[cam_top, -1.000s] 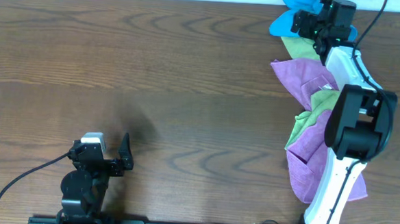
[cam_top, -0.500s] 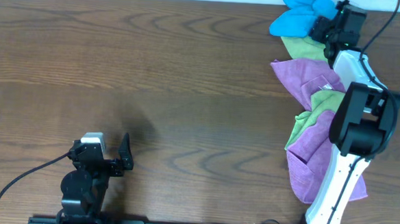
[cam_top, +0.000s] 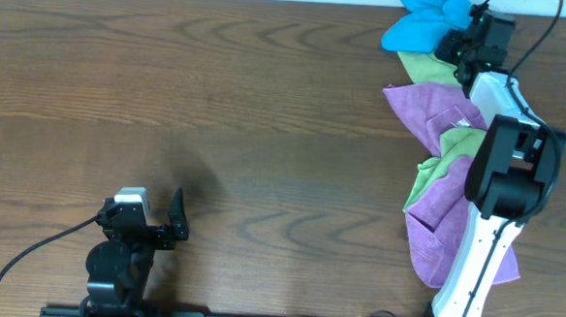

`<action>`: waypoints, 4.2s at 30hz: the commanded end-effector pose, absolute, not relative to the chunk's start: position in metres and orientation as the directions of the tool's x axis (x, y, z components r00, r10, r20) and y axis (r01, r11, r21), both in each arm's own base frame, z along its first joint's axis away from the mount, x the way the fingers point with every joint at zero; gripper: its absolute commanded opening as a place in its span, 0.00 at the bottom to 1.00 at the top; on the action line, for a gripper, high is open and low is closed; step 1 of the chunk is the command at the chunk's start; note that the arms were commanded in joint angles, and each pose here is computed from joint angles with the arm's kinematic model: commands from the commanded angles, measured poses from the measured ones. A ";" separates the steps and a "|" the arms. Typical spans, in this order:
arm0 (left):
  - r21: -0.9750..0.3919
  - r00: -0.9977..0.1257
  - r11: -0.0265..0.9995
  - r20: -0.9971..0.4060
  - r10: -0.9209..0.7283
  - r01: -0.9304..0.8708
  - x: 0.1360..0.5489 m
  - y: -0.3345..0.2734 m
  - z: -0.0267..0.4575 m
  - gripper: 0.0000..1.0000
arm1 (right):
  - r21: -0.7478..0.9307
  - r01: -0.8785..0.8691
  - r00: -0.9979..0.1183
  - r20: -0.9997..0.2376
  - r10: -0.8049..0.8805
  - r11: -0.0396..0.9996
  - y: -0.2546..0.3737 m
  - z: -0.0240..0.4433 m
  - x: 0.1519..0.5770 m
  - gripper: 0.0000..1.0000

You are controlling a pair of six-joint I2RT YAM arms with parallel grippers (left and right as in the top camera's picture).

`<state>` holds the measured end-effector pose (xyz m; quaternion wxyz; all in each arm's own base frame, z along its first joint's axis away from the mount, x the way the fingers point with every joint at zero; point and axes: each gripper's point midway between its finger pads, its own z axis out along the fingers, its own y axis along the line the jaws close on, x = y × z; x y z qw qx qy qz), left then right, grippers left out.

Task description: Fold the cloth

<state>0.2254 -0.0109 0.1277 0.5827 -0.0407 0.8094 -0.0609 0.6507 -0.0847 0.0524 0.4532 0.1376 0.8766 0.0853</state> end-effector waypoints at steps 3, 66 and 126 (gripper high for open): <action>-0.140 -0.337 0.990 -0.932 -0.132 0.000 0.225 -0.010 0.118 0.96 | 0.332 0.006 -0.457 -0.838 0.298 0.943 -0.053 0.151 0.658 0.01; -0.140 -0.337 0.990 -0.932 -0.132 0.000 0.225 -0.010 0.118 0.95 | 0.495 -0.398 -0.646 -0.749 0.147 0.772 0.116 0.213 0.641 0.01; -0.140 -0.337 0.990 -0.932 -0.132 0.000 0.225 -0.010 0.118 0.95 | 0.435 -0.822 -0.554 -0.457 -0.696 0.368 0.392 0.106 0.379 0.55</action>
